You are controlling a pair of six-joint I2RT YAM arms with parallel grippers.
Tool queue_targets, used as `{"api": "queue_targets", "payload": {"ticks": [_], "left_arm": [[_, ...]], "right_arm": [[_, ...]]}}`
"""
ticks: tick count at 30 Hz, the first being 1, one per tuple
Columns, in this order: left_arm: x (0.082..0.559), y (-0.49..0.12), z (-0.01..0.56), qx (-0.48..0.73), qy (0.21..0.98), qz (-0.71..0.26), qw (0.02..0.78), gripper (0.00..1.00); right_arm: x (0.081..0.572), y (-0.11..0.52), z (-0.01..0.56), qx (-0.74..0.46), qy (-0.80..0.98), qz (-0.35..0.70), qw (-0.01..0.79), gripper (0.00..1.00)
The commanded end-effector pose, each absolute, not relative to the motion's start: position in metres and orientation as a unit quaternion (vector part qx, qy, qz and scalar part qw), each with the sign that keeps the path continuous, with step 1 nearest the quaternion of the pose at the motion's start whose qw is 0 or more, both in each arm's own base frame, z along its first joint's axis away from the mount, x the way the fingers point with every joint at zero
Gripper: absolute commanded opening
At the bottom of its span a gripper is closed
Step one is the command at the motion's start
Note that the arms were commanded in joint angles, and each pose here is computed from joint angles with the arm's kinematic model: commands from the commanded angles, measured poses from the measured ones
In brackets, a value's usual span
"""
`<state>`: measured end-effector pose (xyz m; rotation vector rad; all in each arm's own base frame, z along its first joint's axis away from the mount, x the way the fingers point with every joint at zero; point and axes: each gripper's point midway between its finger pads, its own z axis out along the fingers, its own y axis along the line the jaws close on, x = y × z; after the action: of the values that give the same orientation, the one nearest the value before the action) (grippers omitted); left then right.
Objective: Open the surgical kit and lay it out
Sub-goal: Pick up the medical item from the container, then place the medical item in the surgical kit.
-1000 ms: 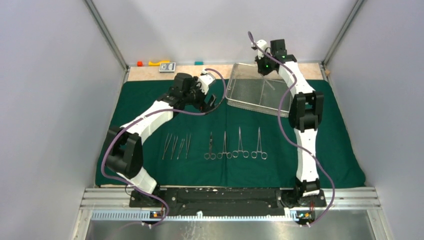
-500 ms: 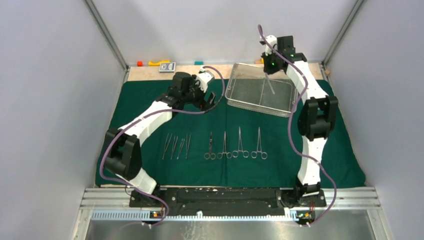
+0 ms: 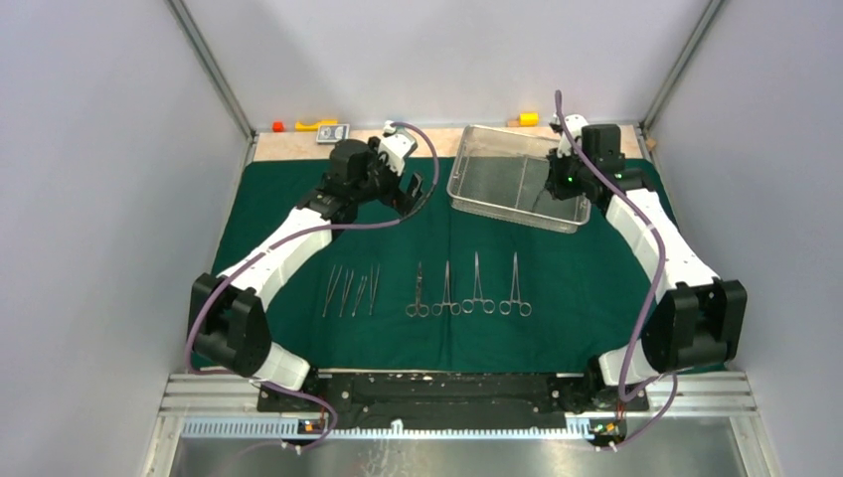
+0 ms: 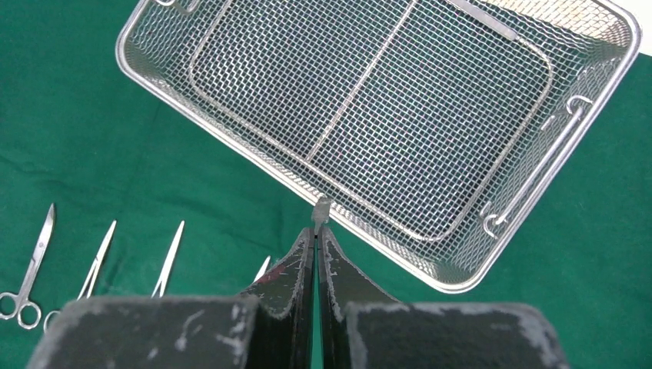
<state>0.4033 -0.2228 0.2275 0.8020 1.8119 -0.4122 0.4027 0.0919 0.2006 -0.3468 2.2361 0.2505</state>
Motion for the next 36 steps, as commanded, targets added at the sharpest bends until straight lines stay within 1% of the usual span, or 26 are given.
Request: {"api": "queue_targets", "payload": {"ticks": [1,9,14,22,30,36], "left_arm": [[0.4,-0.22,0.248,0.32,0.742,-0.178,0.562,0.99],[0.397,-0.217,0.249,0.331,0.735,-0.168,0.567,0.99],[0.394,-0.217,0.246,0.339,0.733,-0.168,0.565,0.99],[0.388,-0.218,0.243,0.353,0.728,-0.17,0.563,0.99],[0.38,-0.216,0.235,0.361,0.727,-0.173,0.557,0.99],[0.377,-0.211,0.224,0.363,0.729,-0.163,0.557,0.99]], "right_arm": [[0.396,0.088,0.243,-0.127,0.861,0.092,0.484,0.0],[0.381,0.086,0.258,-0.144,0.855,0.085,0.491,0.0],[0.364,0.08,0.256,-0.155,0.863,0.077,0.475,0.0],[0.314,0.07,0.234,-0.186,0.887,0.066,0.417,0.0],[0.259,0.068,0.199,-0.224,0.911,0.083,0.336,0.0],[0.239,0.067,0.172,-0.234,0.924,0.095,0.288,0.0]]}}
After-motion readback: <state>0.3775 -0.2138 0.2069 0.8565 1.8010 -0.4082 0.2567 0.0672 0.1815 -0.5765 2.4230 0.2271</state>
